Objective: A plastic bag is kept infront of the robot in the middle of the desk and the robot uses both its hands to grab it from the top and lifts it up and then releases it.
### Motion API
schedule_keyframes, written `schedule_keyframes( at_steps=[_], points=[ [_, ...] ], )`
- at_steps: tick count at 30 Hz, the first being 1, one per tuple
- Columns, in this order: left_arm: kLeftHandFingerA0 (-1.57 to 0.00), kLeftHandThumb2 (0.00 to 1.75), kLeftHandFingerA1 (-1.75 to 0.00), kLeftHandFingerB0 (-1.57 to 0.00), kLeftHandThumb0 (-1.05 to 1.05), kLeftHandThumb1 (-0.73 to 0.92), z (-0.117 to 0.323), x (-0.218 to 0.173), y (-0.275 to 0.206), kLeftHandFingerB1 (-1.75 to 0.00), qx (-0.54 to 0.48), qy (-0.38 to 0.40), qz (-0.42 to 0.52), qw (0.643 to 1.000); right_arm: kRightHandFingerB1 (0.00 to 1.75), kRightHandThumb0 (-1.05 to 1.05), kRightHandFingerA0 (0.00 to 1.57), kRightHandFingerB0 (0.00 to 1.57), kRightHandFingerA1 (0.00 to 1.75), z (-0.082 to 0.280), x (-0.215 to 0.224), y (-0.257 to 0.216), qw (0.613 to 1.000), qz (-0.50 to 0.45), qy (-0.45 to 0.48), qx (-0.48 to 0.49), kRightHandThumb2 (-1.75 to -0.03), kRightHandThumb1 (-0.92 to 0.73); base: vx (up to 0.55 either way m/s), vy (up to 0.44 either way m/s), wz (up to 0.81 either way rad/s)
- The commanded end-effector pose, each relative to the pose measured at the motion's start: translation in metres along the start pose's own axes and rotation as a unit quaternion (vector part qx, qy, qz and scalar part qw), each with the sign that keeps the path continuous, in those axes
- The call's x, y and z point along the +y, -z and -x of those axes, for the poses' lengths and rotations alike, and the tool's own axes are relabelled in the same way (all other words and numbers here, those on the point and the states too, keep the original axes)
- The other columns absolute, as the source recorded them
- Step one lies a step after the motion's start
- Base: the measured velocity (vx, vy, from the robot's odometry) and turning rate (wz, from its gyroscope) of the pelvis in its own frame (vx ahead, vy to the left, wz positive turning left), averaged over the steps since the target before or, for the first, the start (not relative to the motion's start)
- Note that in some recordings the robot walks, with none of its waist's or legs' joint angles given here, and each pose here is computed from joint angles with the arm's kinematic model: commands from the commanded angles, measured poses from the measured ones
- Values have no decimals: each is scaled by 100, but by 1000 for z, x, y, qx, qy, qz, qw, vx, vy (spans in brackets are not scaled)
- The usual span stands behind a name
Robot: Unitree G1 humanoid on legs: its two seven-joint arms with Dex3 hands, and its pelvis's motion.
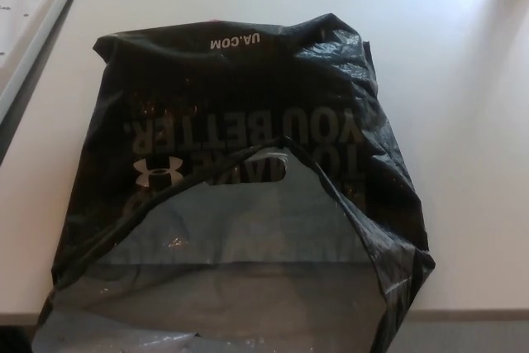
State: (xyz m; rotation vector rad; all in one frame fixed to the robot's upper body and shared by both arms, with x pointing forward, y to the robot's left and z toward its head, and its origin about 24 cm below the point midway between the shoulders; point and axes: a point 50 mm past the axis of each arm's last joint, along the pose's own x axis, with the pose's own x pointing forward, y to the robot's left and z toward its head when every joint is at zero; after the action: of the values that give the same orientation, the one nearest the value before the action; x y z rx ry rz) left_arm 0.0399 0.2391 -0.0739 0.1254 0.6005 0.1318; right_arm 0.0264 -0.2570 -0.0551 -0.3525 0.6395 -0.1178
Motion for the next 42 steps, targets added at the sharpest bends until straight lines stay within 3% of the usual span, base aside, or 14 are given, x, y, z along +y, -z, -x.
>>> schedule_keyframes(
  at_steps=[1,8,9,12,13,16,17,18,19,20,21,39,41,42],
  points=[
    [-31,94,-56,-10,-16,48,58,25,-73,-48,-312,-55,75,945,34,-39,27,14,38,66,-28,-78,955,16,98,-281,-65,-47,0,0,0],
    [-29,93,-55,-10,-26,46,66,28,-83,-47,-358,-72,33,930,24,-44,41,10,35,78,-29,-92,945,15,112,-308,-59,-57,0,0,0],
    [-26,93,-54,-10,-26,46,66,29,-87,-47,-371,-70,33,926,30,-50,79,3,99,78,-32,-98,942,31,112,-314,-73,-45,0,0,0],
    [-36,60,-36,-23,-32,65,67,34,-97,-30,-404,-68,19,912,22,-44,79,9,83,77,-40,-112,933,65,115,-333,-58,-56,0,0,0],
    [-36,60,-35,-22,-37,65,68,39,-106,-30,-426,-73,6,902,17,-54,73,10,149,73,-48,-124,922,91,131,-352,-64,-50,0,0,0],
    [-32,61,-34,-21,-44,66,68,48,-120,-30,-456,-71,-8,887,21,-49,57,5,101,67,-56,-141,909,111,146,-374,-71,-44,0,0,0],
    [-30,81,-46,-15,-59,54,65,57,-135,-40,-477,-76,-24,875,23,-49,28,2,47,56,-64,-156,894,114,157,-403,-75,-41,0,0,0],
    [-36,60,-37,-21,-49,67,63,59,-140,-31,-492,-75,-30,867,25,-50,41,7,111,52,-67,-161,886,124,168,-414,-56,-53,0,0,0],
    [-42,60,-38,-23,-43,62,59,65,-154,-31,-523,-77,-47,848,23,-64,68,4,125,42,-74,-171,878,135,184,-420,-74,-40,0,0,0],
    [-42,60,-38,-23,-43,62,57,68,-163,-31,-540,-82,-61,835,23,-64,68,4,125,36,-77,-177,882,131,185,-414,-74,-40,0,0,0],
    [-39,59,-38,-24,-41,60,55,72,-171,-32,-558,-85,-72,822,19,-52,12,5,39,32,-79,-182,891,113,155,-411,-58,-51,0,0,0],
    [-28,82,-55,-16,-20,32,26,107,-204,-49,-544,-120,-152,816,24,-56,7,0,47,-23,-77,-238,892,205,92,-391,-76,-37,0,0,0],
    [-31,82,-56,-19,-18,31,21,110,-202,-51,-539,-117,-149,821,26,-57,22,0,39,-27,-77,-241,890,235,88,-380,-57,-55,0,0,0],
    [-32,84,-56,-21,-17,33,19,110,-201,-52,-538,-116,-144,822,23,-54,57,4,81,-28,-76,-243,887,246,88,-380,-58,-53,0,0,0]
  ],
)
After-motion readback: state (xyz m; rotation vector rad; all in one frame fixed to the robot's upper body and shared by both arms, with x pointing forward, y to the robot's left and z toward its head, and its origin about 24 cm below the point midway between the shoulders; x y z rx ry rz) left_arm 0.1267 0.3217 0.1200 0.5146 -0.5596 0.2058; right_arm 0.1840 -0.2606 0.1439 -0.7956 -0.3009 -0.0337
